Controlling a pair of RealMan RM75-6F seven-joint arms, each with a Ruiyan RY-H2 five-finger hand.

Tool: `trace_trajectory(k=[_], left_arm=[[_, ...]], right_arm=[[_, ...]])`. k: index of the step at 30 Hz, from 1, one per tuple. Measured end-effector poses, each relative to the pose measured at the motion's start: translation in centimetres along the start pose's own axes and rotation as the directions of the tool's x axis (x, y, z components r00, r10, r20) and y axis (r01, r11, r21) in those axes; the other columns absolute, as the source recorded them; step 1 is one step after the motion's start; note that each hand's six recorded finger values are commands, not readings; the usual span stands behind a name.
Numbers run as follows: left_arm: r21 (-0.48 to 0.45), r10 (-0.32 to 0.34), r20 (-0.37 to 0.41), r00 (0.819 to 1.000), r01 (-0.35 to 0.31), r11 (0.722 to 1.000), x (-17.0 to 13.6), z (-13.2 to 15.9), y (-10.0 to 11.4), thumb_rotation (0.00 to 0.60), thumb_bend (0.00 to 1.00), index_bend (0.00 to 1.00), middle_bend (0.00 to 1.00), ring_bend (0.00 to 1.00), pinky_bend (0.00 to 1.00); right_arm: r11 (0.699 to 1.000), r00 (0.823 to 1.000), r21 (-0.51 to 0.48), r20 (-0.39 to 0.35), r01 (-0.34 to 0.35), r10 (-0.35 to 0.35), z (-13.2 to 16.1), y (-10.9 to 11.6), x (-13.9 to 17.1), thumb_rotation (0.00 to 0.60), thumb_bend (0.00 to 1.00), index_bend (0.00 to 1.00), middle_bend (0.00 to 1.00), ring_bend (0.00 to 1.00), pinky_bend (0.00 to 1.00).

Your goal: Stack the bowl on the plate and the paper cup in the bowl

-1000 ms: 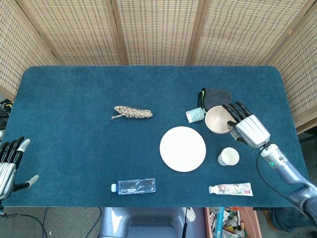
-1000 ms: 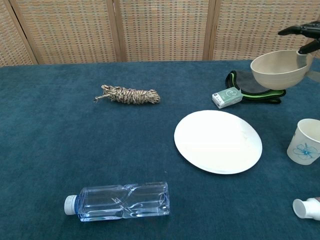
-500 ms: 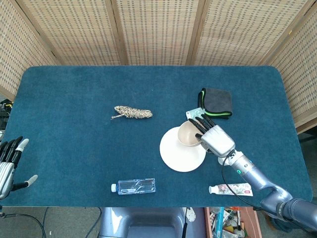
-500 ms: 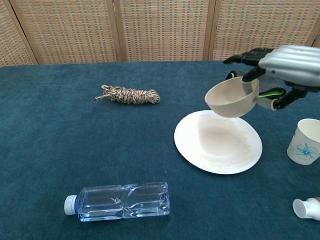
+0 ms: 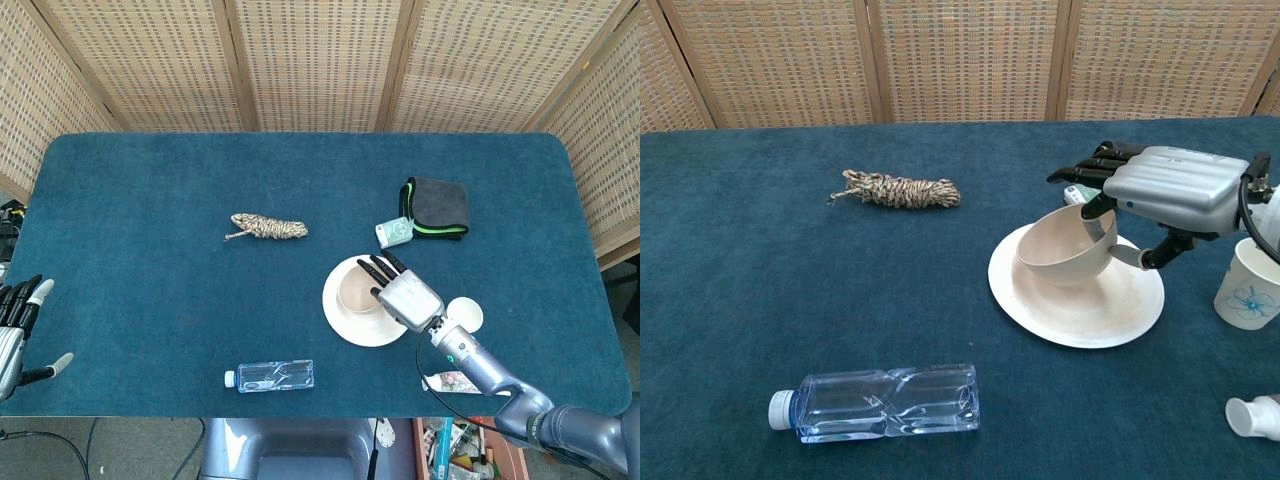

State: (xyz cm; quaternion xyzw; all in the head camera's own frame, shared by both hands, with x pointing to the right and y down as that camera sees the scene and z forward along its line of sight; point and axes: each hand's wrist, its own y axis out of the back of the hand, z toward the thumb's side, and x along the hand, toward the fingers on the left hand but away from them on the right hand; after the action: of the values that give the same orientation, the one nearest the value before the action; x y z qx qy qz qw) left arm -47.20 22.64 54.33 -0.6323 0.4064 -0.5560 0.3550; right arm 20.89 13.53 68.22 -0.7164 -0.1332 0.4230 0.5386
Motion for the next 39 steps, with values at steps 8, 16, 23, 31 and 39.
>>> trace_trajectory(k=[8,16,23,31,39], left_arm=[[-0.001,-0.009,-0.005,1.0,0.009,1.0,0.0,0.0,-0.1,0.6,0.0,0.0,0.0,0.0,0.0],[0.006,-0.019,-0.006,1.0,0.019,1.0,0.1,0.1,-0.4,0.6,0.0,0.0,0.0,0.0,0.0],[0.013,-0.021,-0.005,1.0,0.021,1.0,0.1,0.2,-0.5,0.6,0.0,0.0,0.0,0.0,0.0],[0.021,-0.019,-0.004,1.0,0.019,1.0,0.1,0.4,-0.6,0.6,0.0,0.0,0.0,0.0,0.0],[0.03,-0.012,0.014,1.0,0.012,0.999,0.0,0.7,-0.7,0.6,0.0,0.0,0.0,0.0,0.0]], right_arm=[[1.0,0.999,-0.004,-0.007,-0.031,0.031,0.3,-0.6,0.1,0.6,0.23,0.39,0.0,0.0,0.0],[0.996,0.998,0.068,0.01,-0.066,0.065,0.1,-0.5,1.5,0.6,0.14,0.35,0.0,0.0,0.0],[0.995,1.0,0.093,0.01,-0.02,0.019,-0.7,0.9,3.8,0.6,0.09,0.3,0.0,0.0,0.0],[0.997,0.998,0.063,0.048,0.04,-0.044,-3.9,3.1,8.4,0.6,0.09,0.3,0.0,0.0,0.0],[0.999,0.993,0.037,0.117,-0.019,0.014,-7.6,0.8,13.4,0.6,0.13,0.3,0.0,0.0,0.0]])
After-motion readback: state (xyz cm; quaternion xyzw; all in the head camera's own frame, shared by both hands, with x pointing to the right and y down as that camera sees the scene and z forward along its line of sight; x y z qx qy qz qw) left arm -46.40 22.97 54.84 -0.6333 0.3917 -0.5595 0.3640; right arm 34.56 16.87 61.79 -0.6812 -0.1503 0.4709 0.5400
